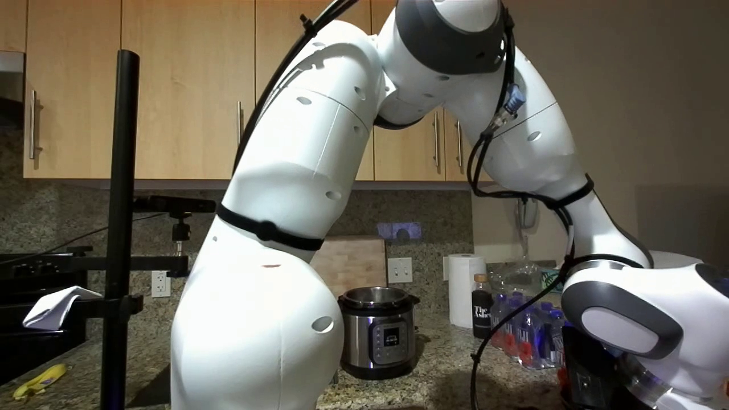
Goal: Pick up the lid and put it on the cooker
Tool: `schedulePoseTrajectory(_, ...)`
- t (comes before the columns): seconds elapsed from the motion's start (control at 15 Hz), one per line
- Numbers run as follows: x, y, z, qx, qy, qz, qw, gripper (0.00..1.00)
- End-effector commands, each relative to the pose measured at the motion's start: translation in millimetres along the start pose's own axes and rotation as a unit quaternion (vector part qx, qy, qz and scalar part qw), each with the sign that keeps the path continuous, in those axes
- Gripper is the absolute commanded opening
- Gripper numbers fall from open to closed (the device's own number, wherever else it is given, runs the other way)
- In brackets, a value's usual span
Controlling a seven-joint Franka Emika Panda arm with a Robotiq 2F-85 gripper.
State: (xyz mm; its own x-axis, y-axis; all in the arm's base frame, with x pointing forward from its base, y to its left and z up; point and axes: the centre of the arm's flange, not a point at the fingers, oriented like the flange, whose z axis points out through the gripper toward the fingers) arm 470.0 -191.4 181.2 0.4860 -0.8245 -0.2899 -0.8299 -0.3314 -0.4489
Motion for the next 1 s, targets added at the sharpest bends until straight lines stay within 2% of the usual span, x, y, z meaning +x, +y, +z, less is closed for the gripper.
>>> schedulePoseTrajectory(0.0, -2.4, -1.5, 9.4, 0.002, -0.026, -0.009, 0.9996, 1.0)
schedulePoseTrajectory(0.47, -13.2, -20.6, 2.1, 0.031, -0.057, -0.027, 0.9975, 1.0)
schedulePoseTrajectory(0.93, -13.7, -25.5, 0.8, 0.034, -0.092, -0.037, 0.9945, 1.0)
